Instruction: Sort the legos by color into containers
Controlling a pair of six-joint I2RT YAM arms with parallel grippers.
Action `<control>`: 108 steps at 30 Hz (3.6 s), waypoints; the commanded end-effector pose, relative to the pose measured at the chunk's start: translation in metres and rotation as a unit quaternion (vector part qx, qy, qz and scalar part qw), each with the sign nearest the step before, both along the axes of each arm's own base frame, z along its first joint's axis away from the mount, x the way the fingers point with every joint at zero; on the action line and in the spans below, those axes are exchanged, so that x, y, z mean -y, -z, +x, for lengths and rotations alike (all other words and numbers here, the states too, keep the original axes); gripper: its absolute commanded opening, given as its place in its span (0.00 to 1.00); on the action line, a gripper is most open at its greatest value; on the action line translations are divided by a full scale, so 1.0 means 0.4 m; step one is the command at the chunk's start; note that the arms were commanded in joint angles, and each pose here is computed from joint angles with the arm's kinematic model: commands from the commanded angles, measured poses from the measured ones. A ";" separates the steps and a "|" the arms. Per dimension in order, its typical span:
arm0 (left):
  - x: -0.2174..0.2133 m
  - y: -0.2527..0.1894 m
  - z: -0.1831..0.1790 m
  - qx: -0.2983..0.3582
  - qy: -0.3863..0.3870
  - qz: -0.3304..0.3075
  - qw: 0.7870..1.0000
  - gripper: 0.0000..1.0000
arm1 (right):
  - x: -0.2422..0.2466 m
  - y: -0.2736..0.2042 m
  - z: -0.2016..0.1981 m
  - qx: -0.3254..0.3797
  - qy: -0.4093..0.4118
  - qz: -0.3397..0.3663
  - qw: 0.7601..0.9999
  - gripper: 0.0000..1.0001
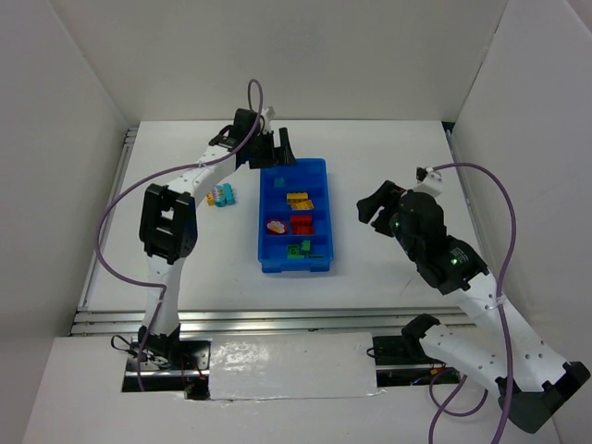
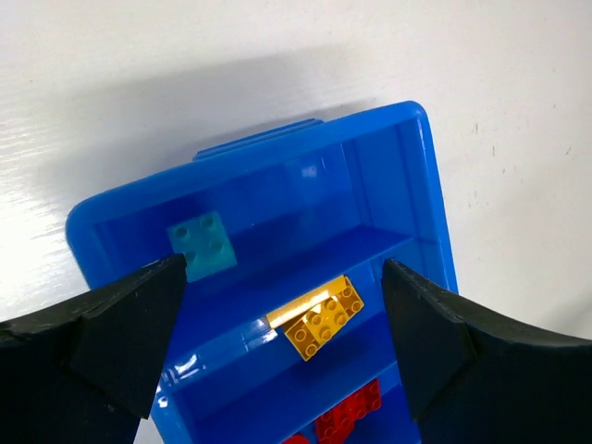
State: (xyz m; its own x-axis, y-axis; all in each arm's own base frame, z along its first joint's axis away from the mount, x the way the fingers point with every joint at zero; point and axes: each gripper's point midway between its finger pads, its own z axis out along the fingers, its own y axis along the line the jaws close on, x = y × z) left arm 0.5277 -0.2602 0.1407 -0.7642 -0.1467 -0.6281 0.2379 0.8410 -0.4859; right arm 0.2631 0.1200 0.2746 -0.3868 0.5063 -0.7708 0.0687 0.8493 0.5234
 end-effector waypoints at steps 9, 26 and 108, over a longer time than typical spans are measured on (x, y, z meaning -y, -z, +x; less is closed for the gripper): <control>-0.363 -0.186 -0.036 0.003 -0.287 0.139 0.948 1.00 | -0.041 -0.021 0.035 0.007 -0.040 -0.019 0.999 0.72; -0.505 0.136 -0.071 -0.139 -0.220 0.208 0.943 1.00 | -0.096 0.008 0.035 -0.010 -0.090 -0.009 0.996 0.72; -0.069 -0.409 -0.447 -0.079 -0.126 -0.140 0.979 0.00 | -0.545 -0.062 0.158 0.030 -0.297 0.154 0.942 0.68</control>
State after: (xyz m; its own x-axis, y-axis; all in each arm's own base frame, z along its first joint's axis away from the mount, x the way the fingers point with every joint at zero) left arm 0.3564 -0.2269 0.2766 -0.7836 -0.4794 -0.3952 -0.1101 0.7331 -0.6711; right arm 0.3149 0.3340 0.2738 -0.6840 0.3751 -0.6256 -0.3777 0.5516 0.7437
